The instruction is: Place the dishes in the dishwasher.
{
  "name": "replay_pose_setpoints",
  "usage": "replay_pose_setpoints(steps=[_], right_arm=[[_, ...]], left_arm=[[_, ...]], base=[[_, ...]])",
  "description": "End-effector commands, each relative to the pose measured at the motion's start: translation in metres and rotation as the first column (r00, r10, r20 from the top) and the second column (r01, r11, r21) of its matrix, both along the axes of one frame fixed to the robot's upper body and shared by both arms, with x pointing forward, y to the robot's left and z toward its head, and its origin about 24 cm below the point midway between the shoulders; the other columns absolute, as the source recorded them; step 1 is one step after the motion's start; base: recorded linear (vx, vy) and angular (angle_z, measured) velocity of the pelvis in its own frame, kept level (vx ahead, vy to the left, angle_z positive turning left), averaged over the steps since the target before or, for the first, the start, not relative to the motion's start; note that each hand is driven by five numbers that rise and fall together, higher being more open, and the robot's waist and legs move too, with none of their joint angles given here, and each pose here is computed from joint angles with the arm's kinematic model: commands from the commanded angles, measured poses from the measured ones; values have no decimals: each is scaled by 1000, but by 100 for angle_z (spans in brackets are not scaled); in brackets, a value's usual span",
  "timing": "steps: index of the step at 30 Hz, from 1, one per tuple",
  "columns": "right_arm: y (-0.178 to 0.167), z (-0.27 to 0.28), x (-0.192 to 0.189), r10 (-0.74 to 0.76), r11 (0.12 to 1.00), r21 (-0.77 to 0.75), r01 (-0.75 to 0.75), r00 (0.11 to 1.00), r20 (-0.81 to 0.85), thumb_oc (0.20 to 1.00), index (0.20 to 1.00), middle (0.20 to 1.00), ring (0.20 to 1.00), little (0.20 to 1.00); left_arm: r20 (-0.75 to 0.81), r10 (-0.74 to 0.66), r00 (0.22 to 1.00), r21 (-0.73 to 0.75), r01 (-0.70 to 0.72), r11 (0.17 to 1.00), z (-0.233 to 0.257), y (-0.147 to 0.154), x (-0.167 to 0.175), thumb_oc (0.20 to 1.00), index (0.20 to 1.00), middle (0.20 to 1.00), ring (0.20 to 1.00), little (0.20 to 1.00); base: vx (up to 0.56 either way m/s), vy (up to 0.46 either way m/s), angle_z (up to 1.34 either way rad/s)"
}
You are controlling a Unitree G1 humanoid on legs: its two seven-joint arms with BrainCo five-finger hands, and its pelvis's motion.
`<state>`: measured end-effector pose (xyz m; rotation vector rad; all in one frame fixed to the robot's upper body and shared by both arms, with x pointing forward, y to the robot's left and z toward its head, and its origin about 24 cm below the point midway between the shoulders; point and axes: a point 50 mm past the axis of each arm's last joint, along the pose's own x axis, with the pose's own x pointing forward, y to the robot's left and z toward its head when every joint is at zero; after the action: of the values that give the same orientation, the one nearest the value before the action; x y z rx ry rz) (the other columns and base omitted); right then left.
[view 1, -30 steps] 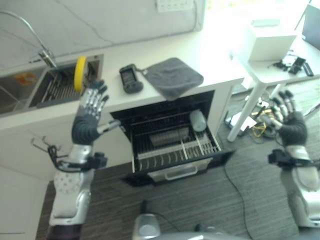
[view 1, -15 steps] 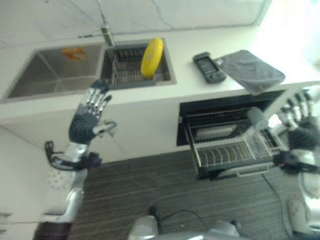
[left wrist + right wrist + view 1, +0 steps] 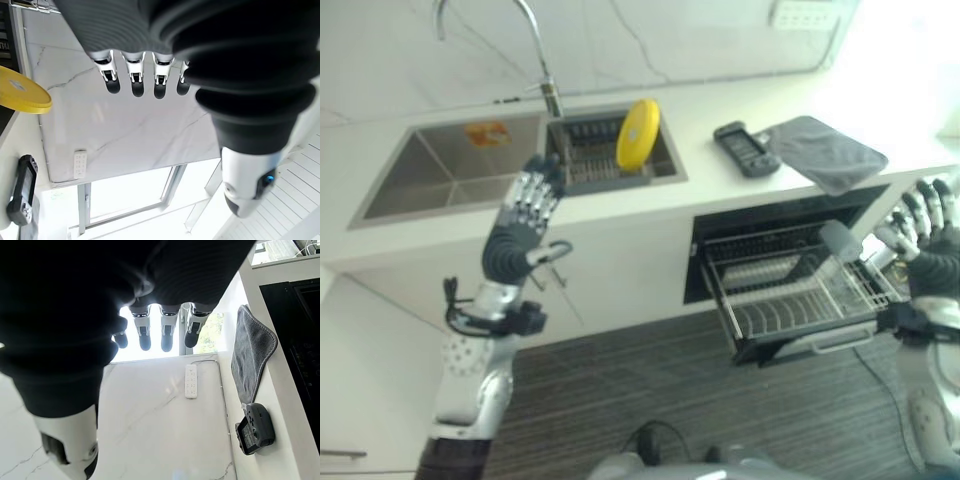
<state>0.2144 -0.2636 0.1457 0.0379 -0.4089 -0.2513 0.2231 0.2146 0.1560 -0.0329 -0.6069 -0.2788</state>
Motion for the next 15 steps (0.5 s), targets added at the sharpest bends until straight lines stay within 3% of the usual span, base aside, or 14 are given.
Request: replay_pose_setpoints(steps=[1, 10, 15], right_arm=[[3, 28, 3, 20, 999, -53, -12, 988, 151, 1000, 1000, 1000, 1000, 1000], [-11, 30, -3, -35, 992, -118, 49, 992, 118, 1000, 1000, 1000, 1000, 1000], [-12, 36, 4, 7, 989, -146, 10, 994, 112, 1000, 1000, 1000, 1000, 1000]], left_arm=[[103, -14, 995, 24, 12, 1000, 18, -2, -2, 1000, 1000, 1000, 1000, 1000], [92, -88, 992, -18, 90, 996, 16, -9, -7, 1000, 1000, 1000, 1000, 1000], [76, -73, 994, -96, 80, 992, 12, 0, -10, 1000, 1000, 1000, 1000, 1000]], base=[[16, -85, 9], [31, -83, 9], [164, 302, -15]])
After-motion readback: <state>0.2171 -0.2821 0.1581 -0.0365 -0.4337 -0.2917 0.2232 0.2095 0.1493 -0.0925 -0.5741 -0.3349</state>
